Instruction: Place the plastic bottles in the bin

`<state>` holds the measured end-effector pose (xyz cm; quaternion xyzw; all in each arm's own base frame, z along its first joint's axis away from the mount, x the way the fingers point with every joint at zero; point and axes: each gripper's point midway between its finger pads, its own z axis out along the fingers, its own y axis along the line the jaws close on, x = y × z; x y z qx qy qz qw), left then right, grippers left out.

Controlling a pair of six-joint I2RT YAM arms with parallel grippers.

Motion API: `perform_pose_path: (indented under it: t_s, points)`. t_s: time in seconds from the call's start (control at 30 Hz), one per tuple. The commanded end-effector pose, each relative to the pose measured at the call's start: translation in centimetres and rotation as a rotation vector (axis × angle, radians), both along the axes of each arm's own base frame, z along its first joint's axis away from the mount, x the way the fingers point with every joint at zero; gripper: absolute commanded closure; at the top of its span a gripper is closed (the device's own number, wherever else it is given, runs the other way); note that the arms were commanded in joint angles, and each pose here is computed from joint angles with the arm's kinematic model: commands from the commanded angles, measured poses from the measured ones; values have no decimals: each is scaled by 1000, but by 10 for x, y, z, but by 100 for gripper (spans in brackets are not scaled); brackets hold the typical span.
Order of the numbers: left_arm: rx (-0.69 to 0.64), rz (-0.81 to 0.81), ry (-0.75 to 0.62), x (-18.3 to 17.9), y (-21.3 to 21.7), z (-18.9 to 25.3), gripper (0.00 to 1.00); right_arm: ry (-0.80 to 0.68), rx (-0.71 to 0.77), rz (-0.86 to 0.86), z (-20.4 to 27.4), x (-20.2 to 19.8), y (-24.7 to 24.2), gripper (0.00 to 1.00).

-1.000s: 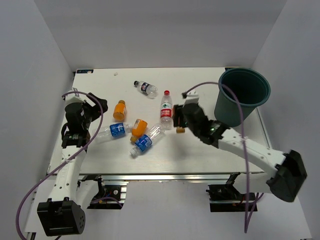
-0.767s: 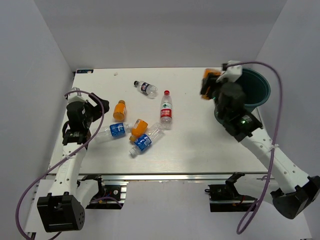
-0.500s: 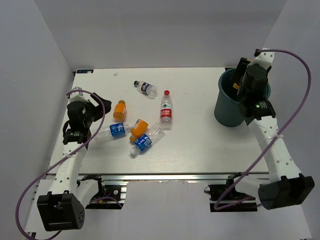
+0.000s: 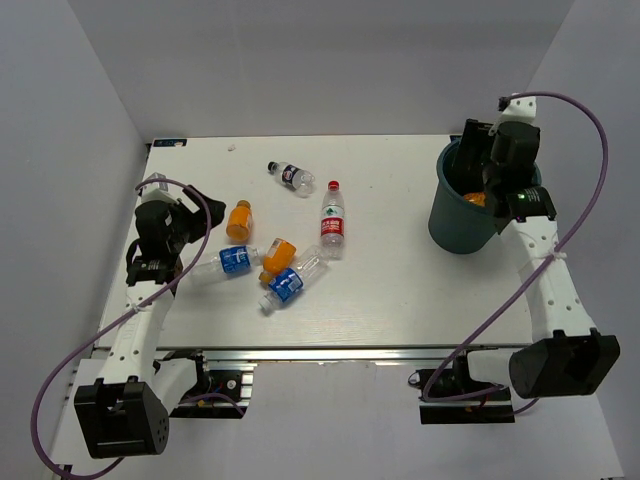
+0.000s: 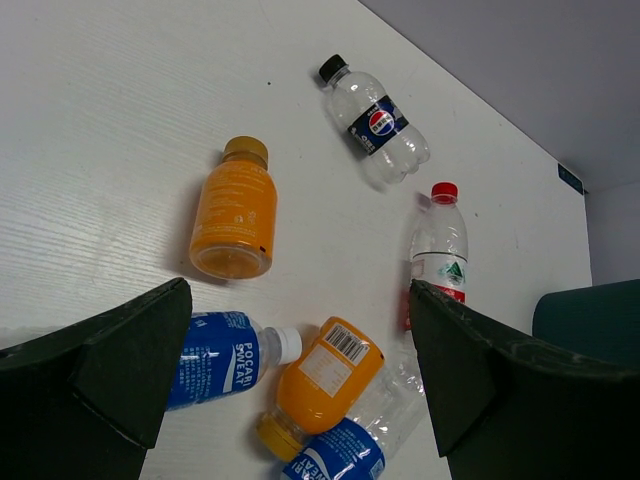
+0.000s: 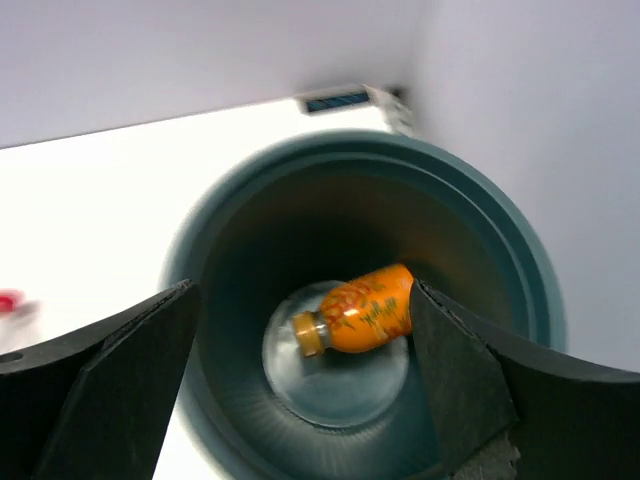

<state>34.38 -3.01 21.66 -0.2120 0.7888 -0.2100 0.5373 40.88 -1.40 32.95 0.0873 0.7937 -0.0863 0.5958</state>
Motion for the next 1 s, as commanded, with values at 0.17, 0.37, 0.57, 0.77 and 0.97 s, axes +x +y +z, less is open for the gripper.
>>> perform_pose_path:
  t_s: [0.17,0.37,0.57,0.77,0.97]
  points:
    - [-29,17,-35,3,0,22,2,-92,-520,1115,3,-68,207,11]
    - [-33,53,-4,-2,5,16,2,51,-832,1843,-100,-171,316,11]
    - [-36,67,0,-6,7,15,2,111,-996,1987,-169,-190,366,11]
    - [-31,82,18,-8,9,8,2,149,-1054,1906,-215,-158,402,11]
    - [-18,161,53,-11,22,1,2,204,-1130,1817,-257,-131,409,11]
